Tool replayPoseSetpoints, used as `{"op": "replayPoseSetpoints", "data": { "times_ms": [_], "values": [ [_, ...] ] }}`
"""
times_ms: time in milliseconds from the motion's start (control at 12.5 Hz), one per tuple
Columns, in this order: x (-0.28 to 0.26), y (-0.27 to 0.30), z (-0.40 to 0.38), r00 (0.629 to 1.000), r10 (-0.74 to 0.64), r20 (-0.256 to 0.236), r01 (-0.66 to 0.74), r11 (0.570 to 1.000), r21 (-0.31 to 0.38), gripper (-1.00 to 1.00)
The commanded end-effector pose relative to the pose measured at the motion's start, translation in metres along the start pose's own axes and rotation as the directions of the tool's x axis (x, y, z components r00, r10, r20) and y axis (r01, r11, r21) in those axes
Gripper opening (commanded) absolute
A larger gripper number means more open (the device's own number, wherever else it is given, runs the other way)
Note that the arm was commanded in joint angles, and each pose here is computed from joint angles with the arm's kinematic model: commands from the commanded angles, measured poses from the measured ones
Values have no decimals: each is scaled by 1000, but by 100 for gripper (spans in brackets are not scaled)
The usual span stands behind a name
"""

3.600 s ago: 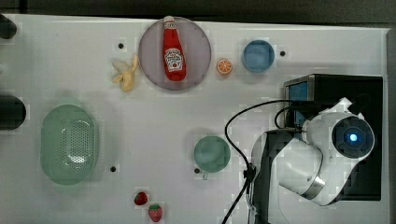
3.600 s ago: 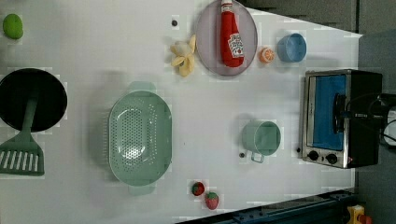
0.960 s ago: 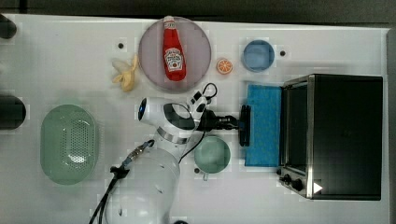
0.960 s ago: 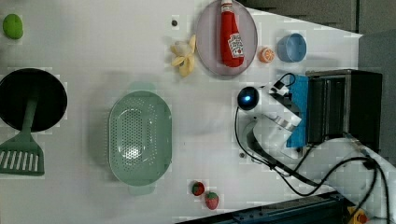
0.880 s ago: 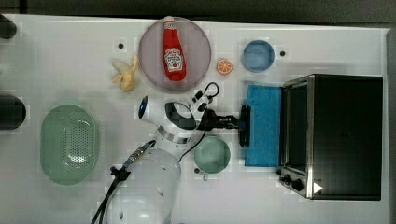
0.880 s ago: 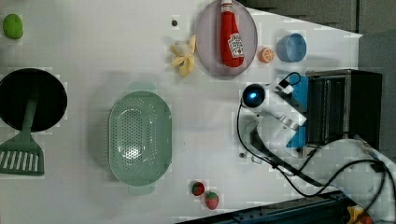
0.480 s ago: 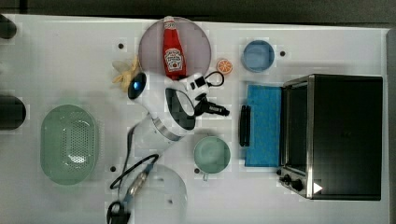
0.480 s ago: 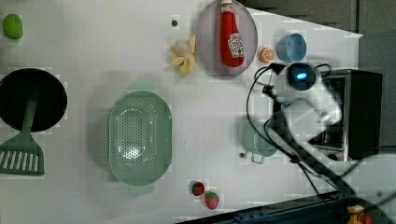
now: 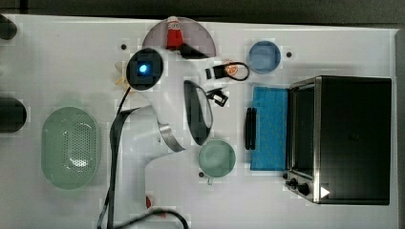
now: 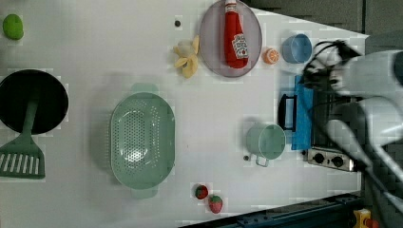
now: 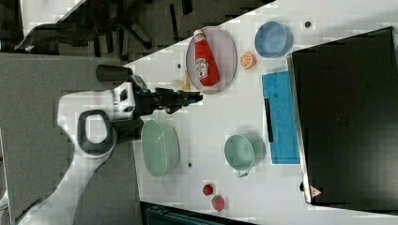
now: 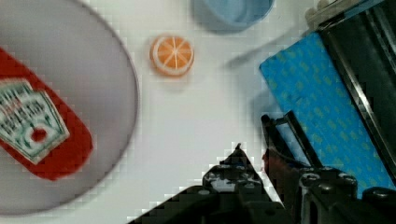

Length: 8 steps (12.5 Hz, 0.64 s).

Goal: Flap open oven.

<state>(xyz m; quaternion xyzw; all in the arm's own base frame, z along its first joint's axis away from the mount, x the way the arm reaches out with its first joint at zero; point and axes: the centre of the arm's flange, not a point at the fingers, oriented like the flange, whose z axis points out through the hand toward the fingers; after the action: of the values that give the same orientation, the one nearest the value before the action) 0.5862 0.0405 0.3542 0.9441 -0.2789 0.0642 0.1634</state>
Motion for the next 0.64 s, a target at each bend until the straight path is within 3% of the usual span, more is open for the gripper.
{"op": "replayPoseSetpoints", "data": {
  "times_ms": [80, 320, 640],
  "values": [
    [24, 51, -29, 988, 147, 55, -150, 987, 56, -65],
    [25, 77, -75, 976, 200, 90, -211, 969, 132, -65],
    [9, 107, -118, 932, 251, 260, -305, 932, 195, -65]
  ]
}}
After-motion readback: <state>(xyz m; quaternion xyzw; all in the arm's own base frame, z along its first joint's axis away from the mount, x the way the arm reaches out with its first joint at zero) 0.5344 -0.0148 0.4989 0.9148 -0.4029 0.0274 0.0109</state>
